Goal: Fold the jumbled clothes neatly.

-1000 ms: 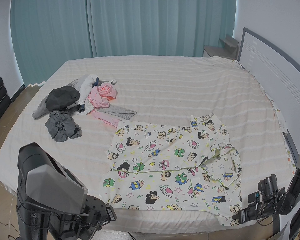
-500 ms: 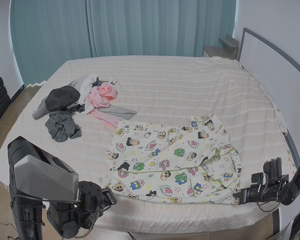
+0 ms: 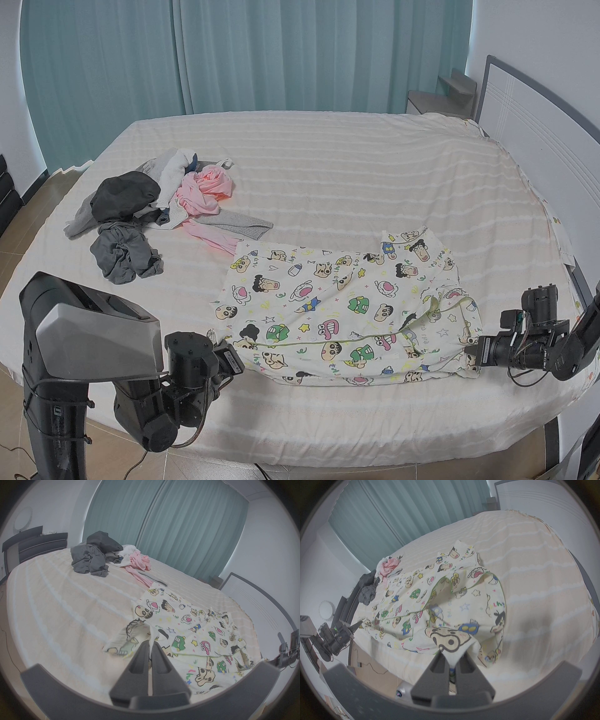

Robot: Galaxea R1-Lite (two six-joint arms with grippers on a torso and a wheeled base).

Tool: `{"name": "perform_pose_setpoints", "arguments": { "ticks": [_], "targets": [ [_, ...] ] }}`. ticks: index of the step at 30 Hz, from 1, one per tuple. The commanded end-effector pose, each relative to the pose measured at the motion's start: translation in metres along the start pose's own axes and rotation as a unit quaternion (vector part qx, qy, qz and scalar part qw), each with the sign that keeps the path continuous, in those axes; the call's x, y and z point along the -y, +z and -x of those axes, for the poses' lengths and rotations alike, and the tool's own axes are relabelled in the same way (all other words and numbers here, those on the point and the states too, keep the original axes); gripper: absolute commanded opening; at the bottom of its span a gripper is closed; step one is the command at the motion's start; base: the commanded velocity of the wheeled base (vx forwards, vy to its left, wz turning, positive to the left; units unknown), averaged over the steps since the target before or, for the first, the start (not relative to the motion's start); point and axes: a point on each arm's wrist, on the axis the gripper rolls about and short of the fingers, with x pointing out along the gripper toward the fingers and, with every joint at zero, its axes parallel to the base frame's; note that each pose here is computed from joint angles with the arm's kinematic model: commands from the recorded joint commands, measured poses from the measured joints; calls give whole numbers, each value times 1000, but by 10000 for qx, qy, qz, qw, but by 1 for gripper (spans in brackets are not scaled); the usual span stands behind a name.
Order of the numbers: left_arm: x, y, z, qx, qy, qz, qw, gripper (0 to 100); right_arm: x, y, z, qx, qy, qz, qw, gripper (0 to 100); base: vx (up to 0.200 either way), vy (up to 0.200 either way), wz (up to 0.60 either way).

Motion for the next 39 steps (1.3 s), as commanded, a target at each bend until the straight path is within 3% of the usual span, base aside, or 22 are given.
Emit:
{"name": "perform_pose_setpoints", "arguments": {
  "ticks": [1,7,15,34,35,39],
  "targets": [
    [-5,0,-23,70,194,35,9998,0,4,10,-19,49,-25,-130,9999,0,0,0,0],
    [-7,1,-43,95,321,72,9994,0,8,20,-34,138,-79,-162,9997,0,0,0,0],
    [7,10,-63,147,287,102,9994,0,17,35,-49,336,-249,-257,9988,0,0,0,0],
    [28,17,-100,29,381,44,9993,0,27,43,-65,433,-314,-500,9973,0,0,0,0],
    [28,17,-101,23,385,41,9992,100,26,45,-65,463,-305,-532,9970,0,0,0,0],
    [27,14,-104,10,403,32,9992,100,27,45,-68,466,-333,-596,9966,0,0,0,0]
  ]
}}
